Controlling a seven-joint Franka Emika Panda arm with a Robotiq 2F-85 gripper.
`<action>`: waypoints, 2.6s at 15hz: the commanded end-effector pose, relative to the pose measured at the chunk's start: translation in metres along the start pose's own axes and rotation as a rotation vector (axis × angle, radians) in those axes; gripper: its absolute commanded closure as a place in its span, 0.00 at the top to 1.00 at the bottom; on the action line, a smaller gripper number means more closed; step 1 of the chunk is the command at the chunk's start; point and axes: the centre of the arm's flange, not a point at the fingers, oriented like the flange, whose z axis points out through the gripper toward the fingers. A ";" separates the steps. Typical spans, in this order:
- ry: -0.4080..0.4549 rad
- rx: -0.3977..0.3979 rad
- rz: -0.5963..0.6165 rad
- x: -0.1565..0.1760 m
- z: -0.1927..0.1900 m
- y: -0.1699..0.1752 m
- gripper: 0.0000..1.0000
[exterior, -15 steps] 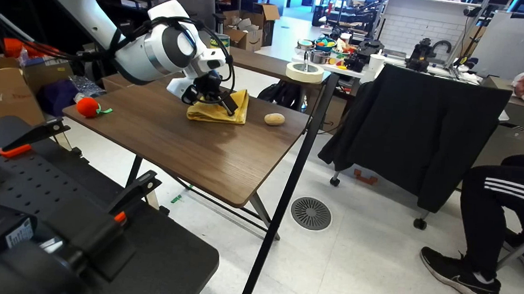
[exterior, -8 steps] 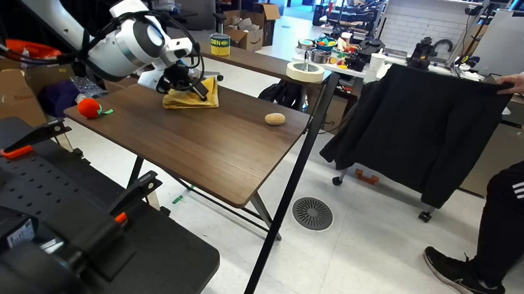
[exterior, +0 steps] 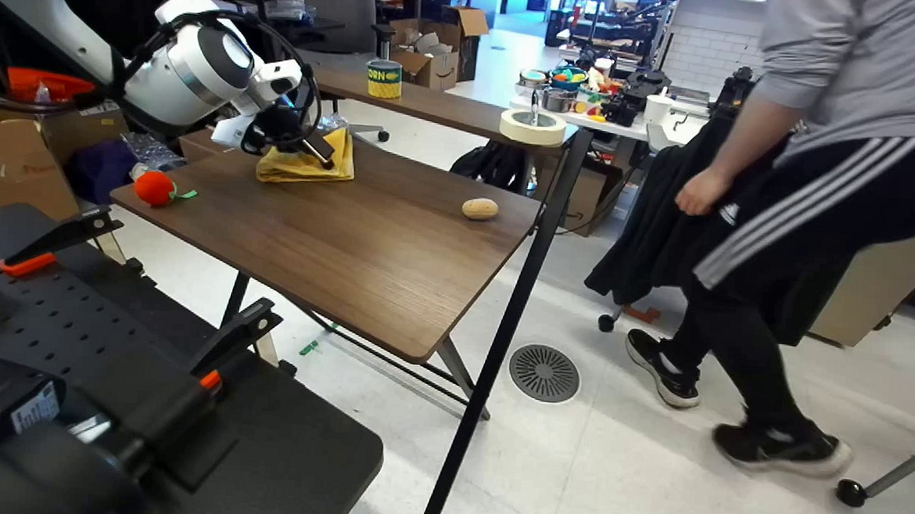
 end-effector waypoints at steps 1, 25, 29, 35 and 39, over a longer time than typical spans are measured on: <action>-0.068 -0.154 0.063 -0.038 0.045 0.063 1.00; -0.258 -0.509 0.412 -0.051 0.103 0.264 1.00; -0.292 -0.580 0.450 -0.065 0.119 0.308 1.00; -0.270 -0.494 0.262 -0.063 0.078 0.294 1.00; -0.202 -0.465 0.284 -0.022 0.064 0.297 1.00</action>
